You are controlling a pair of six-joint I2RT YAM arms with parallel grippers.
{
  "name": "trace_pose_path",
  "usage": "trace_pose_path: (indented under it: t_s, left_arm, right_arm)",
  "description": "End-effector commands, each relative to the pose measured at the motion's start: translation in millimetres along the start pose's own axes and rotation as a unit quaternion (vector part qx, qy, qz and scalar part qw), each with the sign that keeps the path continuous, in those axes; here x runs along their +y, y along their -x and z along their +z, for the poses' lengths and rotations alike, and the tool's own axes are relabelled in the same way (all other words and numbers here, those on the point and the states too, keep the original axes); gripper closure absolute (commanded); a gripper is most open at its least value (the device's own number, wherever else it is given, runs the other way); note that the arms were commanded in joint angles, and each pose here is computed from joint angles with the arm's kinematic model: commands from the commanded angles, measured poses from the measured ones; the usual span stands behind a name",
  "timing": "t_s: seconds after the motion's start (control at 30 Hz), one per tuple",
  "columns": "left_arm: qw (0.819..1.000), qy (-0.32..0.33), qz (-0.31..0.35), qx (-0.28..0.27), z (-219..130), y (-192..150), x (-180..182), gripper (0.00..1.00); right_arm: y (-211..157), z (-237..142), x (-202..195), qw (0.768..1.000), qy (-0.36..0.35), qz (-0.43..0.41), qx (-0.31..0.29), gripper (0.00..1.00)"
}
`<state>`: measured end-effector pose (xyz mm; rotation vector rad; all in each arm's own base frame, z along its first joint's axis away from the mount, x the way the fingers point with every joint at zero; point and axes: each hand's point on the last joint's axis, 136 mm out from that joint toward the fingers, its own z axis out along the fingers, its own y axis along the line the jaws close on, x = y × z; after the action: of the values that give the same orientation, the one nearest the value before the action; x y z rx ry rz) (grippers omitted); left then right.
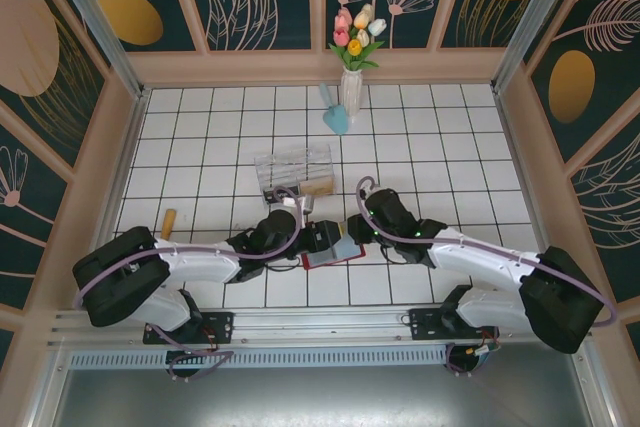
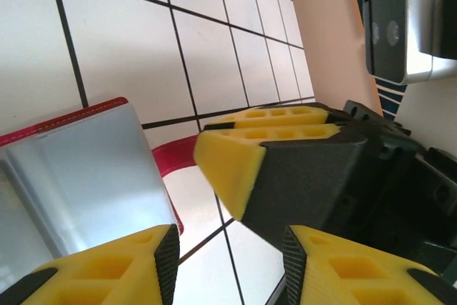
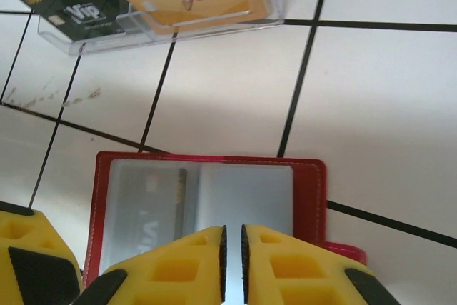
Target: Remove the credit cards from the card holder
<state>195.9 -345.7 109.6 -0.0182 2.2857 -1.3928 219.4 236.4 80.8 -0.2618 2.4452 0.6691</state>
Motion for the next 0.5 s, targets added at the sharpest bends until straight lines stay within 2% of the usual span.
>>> trace_pose_path:
  t_s: [0.0, 0.13, 0.23, 0.47]
  left_arm:
    - [1.0, -0.001, 0.008, -0.007, -1.7, 3.0, -5.3, 0.55]
    - [0.997, 0.066, -0.008, -0.046, -20.6, 11.3, 23.8, 0.57]
    - [0.993, 0.091, -0.029, -0.073, -38.0, 14.5, 41.0, 0.59]
    - [0.989, 0.101, -0.049, -0.092, -55.8, 12.7, 60.1, 0.61]
  right_arm:
    - [-12.4, 0.7, -4.2, 1.0, 0.004, 0.013, 0.015, 0.82]
    - [-19.4, 7.5, 9.0, 0.999, 0.032, 0.003, 0.03, 0.92]
    - [-25.9, 18.3, 19.4, 0.998, 0.043, -0.008, 0.052, 0.99]
    - [-35.3, 42.4, 43.0, 0.994, 0.065, -0.023, 0.086, 1.0]
